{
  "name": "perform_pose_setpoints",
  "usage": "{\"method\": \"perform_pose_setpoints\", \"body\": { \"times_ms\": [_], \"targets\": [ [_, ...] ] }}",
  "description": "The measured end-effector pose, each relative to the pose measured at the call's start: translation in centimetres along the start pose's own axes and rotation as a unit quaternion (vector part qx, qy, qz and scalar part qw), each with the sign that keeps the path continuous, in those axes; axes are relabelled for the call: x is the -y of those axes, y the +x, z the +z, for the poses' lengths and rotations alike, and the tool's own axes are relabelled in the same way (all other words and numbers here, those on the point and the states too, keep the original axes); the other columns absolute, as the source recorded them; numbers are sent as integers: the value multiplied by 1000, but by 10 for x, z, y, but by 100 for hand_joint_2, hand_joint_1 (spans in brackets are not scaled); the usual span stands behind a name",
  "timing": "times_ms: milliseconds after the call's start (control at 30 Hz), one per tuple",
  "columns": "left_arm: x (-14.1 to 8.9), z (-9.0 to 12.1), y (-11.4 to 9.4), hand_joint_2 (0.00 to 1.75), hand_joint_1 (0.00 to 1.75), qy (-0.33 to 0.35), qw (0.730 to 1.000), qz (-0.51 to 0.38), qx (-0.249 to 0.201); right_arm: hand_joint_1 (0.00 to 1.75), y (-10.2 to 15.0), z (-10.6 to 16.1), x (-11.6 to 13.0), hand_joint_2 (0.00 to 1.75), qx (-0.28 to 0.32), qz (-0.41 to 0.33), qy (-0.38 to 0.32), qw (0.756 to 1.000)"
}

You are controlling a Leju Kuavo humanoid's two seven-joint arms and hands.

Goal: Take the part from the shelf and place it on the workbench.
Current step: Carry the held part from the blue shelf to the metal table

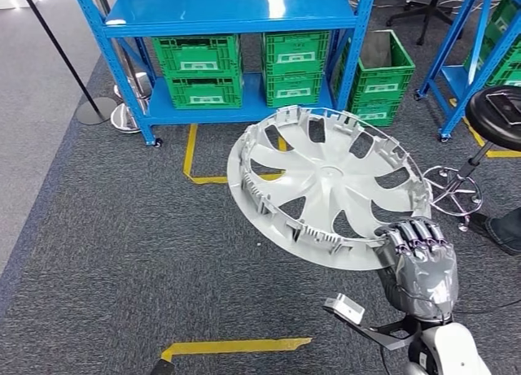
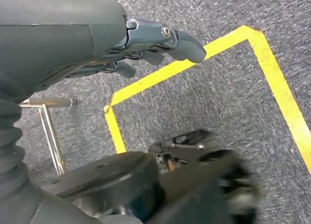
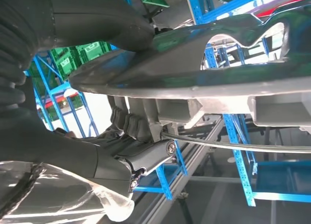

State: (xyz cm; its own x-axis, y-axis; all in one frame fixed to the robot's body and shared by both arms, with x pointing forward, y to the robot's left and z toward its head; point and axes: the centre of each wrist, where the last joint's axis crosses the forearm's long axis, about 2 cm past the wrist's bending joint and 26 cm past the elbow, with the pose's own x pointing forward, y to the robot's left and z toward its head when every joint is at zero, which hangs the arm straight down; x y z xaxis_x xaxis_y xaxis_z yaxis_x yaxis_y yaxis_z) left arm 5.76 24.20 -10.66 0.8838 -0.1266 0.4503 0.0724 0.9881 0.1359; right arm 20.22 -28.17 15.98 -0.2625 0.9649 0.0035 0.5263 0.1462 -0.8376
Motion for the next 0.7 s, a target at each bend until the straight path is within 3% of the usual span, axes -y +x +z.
{"method": "perform_pose_setpoints", "body": {
  "times_ms": [700],
  "targets": [
    [3, 0, 3, 175, 0, -7, 1000, -11, 0, 175, -2, -3, 1, 175, 11, -24, -2, 1000]
  ]
}}
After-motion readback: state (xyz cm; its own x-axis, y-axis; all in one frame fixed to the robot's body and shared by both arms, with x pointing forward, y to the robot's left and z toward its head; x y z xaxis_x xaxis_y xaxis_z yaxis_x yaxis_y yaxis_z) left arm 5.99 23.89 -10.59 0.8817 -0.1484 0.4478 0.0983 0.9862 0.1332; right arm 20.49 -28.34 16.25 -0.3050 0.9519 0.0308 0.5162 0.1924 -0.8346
